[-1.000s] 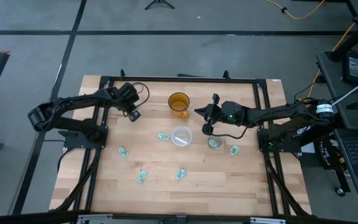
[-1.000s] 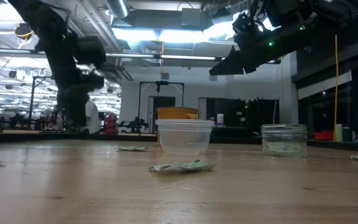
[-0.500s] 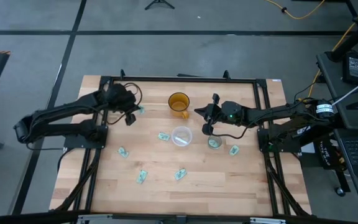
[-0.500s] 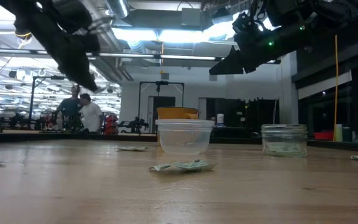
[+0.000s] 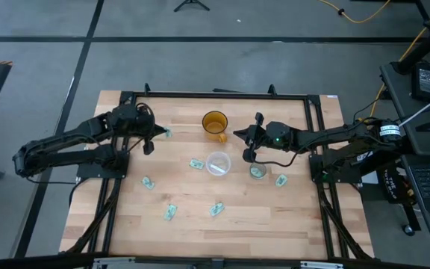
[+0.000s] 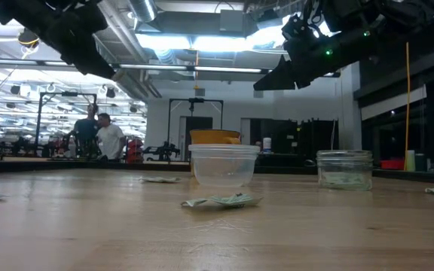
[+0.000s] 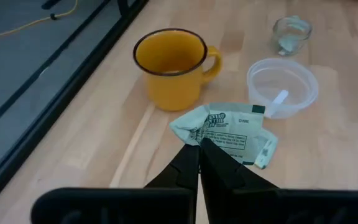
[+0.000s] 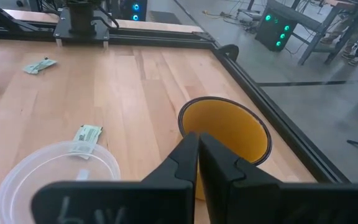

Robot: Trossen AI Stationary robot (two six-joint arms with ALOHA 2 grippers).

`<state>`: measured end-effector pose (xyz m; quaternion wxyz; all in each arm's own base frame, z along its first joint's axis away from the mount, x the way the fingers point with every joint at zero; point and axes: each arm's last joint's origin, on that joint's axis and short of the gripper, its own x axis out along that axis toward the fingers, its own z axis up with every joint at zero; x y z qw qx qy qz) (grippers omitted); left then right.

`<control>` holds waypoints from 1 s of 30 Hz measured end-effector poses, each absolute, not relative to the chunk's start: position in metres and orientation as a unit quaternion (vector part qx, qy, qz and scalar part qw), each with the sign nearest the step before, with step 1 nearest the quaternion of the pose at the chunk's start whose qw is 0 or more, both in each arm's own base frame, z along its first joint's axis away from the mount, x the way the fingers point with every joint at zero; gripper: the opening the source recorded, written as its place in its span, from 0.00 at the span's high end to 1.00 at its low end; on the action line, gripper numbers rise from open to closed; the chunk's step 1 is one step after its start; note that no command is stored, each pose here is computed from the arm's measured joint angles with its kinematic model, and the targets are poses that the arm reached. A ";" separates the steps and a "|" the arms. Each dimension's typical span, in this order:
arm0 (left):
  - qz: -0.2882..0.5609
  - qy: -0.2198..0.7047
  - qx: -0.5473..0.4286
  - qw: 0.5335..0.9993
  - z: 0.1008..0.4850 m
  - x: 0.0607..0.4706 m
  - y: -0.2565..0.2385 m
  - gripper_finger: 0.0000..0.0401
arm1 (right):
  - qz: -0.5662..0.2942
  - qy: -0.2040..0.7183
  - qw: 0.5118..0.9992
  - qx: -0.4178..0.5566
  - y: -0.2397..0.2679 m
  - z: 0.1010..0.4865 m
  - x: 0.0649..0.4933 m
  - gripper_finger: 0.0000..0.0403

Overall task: Pick and place Stevia / Truvia into bins
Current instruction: Put the green stevia packet into the transparent container

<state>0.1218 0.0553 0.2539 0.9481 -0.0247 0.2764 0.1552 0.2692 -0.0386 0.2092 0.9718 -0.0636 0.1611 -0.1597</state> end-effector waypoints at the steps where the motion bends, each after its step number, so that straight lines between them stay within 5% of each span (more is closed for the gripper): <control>1: 0.153 0.275 -0.028 0.949 0.254 0.122 0.054 0.99 | -0.160 0.161 0.972 -0.064 -0.039 0.209 0.269 0.95; 30: 0.100 0.186 -0.028 0.977 0.226 0.173 0.029 0.99 | -0.142 0.170 0.973 -0.060 -0.038 0.207 0.269 0.95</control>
